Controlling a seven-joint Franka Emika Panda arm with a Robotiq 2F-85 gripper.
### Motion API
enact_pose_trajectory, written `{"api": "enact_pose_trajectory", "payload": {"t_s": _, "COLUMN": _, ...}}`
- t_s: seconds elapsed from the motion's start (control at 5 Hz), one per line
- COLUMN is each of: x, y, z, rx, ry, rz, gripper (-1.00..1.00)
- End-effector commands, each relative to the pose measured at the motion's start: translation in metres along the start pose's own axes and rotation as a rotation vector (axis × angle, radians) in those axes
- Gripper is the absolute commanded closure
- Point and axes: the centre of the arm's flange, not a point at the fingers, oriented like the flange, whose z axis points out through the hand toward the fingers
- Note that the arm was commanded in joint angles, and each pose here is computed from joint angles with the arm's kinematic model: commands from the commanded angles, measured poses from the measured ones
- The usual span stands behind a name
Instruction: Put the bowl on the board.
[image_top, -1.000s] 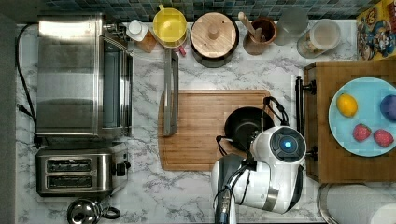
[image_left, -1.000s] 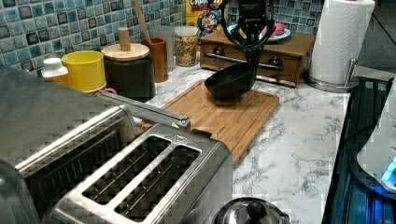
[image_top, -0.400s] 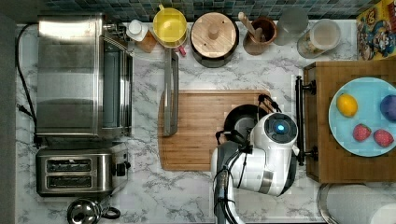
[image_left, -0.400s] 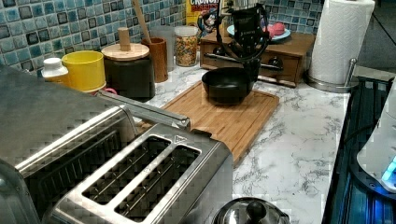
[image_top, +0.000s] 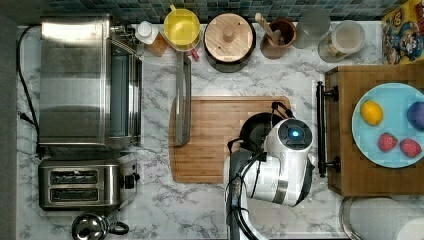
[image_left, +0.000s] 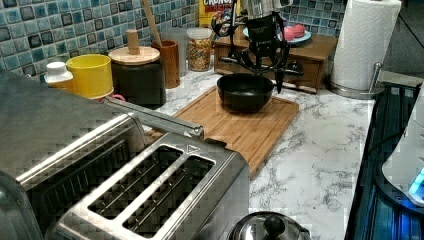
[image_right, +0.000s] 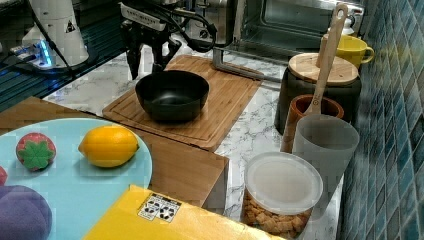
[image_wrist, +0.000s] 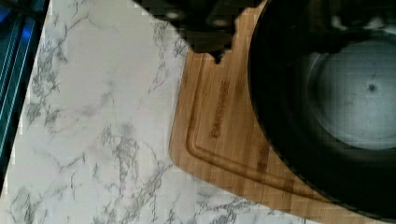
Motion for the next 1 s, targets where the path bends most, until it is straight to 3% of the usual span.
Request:
{"api": "enact_pose_trajectory", "payload": {"t_s": 0.2, "x": 0.0026, "y": -0.0210, "z": -0.0631, "rx": 0.101, "ry": 0.038, "rz": -0.059, "gripper": 0.00}}
{"api": "enact_pose_trajectory", "payload": {"t_s": 1.0, "x": 0.0081, "y": -0.0168, "z": -0.0632, "rx": 0.119, "ry": 0.021, "rz": -0.059, "gripper": 0.00}}
